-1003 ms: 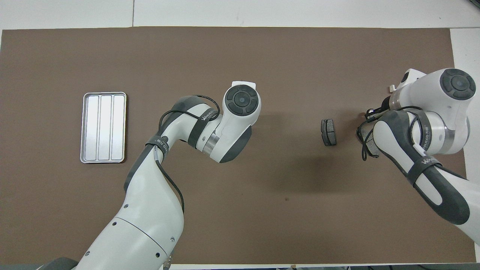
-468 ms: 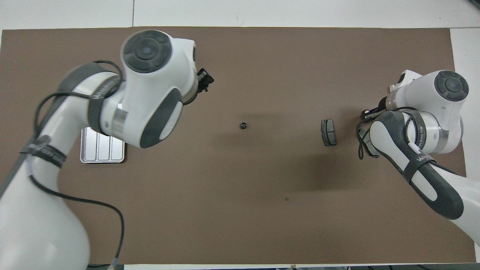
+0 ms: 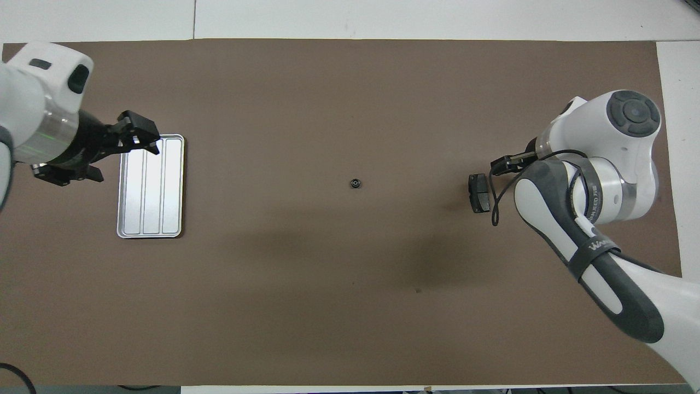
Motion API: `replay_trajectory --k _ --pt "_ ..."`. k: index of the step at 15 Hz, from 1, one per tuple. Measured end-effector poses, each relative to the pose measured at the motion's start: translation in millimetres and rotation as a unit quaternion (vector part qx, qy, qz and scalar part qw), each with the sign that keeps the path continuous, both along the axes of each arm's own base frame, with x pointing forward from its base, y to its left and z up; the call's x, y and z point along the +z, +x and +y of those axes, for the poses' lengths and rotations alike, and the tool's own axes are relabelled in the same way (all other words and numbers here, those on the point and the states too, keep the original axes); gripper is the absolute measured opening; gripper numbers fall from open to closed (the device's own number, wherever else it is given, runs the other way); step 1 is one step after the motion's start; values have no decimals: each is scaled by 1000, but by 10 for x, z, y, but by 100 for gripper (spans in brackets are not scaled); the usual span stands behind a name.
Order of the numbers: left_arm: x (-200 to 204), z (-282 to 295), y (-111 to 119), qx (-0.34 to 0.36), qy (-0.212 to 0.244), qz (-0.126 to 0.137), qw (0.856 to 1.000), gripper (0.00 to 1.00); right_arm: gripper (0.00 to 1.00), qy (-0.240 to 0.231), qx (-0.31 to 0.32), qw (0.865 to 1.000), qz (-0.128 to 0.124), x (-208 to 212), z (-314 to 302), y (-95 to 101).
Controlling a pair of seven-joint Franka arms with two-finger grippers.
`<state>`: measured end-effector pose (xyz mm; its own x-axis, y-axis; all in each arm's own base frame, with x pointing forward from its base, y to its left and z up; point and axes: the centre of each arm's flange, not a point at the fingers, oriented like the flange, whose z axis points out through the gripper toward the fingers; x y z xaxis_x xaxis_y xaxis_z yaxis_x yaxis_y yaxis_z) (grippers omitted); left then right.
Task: Place bearing gear from tray to pile
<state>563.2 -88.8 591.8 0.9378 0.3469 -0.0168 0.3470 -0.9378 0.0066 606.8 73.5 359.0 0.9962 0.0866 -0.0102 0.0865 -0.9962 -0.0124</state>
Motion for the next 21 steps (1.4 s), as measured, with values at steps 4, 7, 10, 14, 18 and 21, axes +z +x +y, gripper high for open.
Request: replay_trajectory --k 4,7,10,14,18,21 --pt "216 502 -122 -37 -3 -1 999 100 100 9 -49 999 -17 720 1466 -159" --pt "255 756 -149 -50 -4 -2 999 100 100 20 -67 997 -26 886 2204 -311" --pt "229 926 -149 -65 -4 0 998 100 100 15 -75 997 -23 719 2710 -386" --pt "185 954 -155 -72 -4 5 997 100 100 -4 -72 997 -18 239 2912 -287" --pt "174 922 -165 -75 -4 8 997 100 100 5 -78 997 -24 -101 2903 -133" --pt "168 910 -172 -76 -4 11 997 100 100 10 -79 997 -27 -217 2926 -96"
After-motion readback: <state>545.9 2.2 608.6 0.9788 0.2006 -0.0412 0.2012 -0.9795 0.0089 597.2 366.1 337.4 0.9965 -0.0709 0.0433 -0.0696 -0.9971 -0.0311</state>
